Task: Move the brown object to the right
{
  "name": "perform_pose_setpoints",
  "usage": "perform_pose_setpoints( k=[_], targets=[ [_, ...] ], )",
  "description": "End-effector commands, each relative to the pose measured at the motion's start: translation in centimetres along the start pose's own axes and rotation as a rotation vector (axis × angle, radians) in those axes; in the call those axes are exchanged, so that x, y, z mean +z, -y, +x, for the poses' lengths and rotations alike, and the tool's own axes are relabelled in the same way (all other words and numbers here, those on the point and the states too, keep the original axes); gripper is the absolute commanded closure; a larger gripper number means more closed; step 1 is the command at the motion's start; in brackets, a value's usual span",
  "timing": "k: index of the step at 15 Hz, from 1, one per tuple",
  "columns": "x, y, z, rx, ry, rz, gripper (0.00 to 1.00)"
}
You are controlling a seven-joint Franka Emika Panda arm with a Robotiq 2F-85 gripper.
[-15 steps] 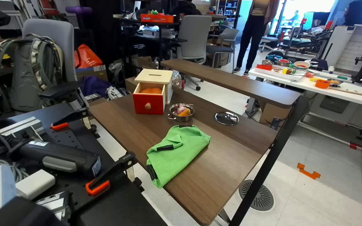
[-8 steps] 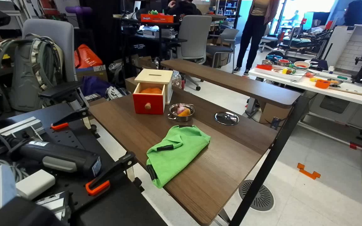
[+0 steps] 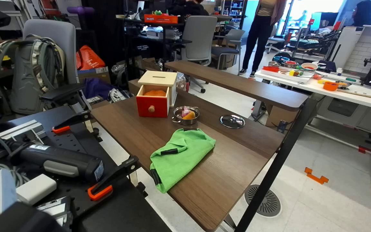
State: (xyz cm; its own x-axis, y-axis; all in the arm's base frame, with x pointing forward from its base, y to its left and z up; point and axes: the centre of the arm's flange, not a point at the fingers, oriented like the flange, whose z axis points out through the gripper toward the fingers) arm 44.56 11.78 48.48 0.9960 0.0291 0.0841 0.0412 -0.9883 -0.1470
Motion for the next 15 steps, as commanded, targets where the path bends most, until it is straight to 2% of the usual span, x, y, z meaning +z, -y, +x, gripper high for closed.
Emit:
perform_pose_setpoints(
  k=[1,6,15],
  targets=[
    [1.0,0.3,3.3,0.036,-0.030,0.013,0.00],
    [2.9,-0.5,5.7,0.076,-0.013,-0.013,0.00],
    [7.5,-5.3,9.6,0.188,0.014,-0.042,0.00]
  ],
)
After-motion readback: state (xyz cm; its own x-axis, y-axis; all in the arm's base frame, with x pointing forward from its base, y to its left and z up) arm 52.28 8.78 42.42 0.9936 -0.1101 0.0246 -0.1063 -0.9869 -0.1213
